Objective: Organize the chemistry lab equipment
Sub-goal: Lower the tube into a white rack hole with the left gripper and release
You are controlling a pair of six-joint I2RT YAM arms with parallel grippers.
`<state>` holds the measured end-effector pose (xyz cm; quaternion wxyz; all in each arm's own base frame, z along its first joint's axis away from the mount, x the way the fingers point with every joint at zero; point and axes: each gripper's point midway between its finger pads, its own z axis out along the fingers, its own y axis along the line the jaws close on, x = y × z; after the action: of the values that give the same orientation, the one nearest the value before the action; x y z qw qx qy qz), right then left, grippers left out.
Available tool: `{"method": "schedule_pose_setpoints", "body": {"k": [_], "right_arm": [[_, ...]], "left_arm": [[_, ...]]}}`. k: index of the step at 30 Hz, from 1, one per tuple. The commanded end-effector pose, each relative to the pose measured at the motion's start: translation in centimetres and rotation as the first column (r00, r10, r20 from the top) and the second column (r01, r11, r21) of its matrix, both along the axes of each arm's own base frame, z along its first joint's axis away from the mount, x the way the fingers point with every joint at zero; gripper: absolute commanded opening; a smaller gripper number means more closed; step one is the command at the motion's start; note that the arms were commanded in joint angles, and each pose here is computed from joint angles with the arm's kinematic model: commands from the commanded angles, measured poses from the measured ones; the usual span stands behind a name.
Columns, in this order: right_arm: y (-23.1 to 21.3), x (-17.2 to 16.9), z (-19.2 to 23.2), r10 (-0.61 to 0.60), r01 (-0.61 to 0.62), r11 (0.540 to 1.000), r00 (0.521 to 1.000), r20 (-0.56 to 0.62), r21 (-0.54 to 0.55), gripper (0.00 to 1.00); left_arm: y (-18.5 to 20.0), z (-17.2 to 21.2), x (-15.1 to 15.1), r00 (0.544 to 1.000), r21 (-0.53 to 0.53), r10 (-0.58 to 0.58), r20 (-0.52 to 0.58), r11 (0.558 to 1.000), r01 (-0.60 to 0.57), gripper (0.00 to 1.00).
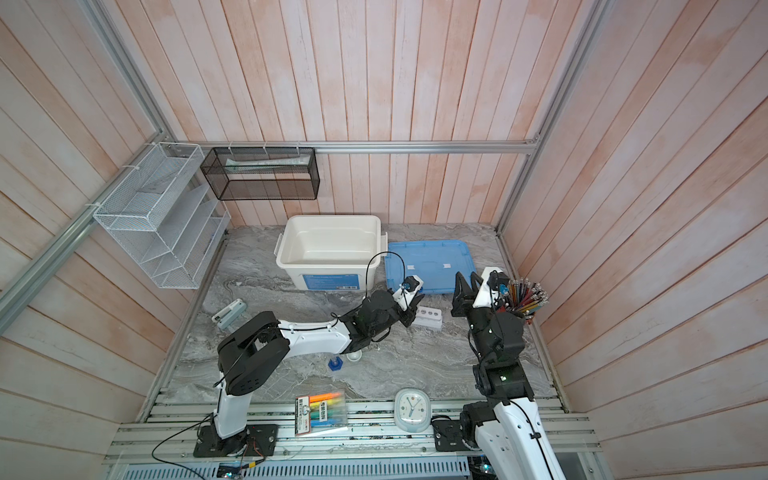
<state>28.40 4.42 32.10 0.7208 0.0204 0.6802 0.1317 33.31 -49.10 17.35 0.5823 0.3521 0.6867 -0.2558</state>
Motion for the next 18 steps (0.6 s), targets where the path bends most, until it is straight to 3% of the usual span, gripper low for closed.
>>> {"method": "schedule_pose_setpoints", "body": {"k": [1, 18], "right_arm": [[-0.1, -0.2, 0.1, 0.004, -0.005, 1.0, 1.0, 0.013, 0.015, 0.4], [0.0, -0.1, -0.3, 0.009, -0.009, 1.0, 1.0, 0.013, 0.019, 0.4]], "left_arm": [[-0.1, -1.9, -0.4, 1.0, 0.015, -0.007, -0.03, 1.0, 0.008, 0.03], [0.1, -4.8, -0.2, 0.999, 0.049, 0.017, -0.029, 0.999, -0.015, 0.03]]}}
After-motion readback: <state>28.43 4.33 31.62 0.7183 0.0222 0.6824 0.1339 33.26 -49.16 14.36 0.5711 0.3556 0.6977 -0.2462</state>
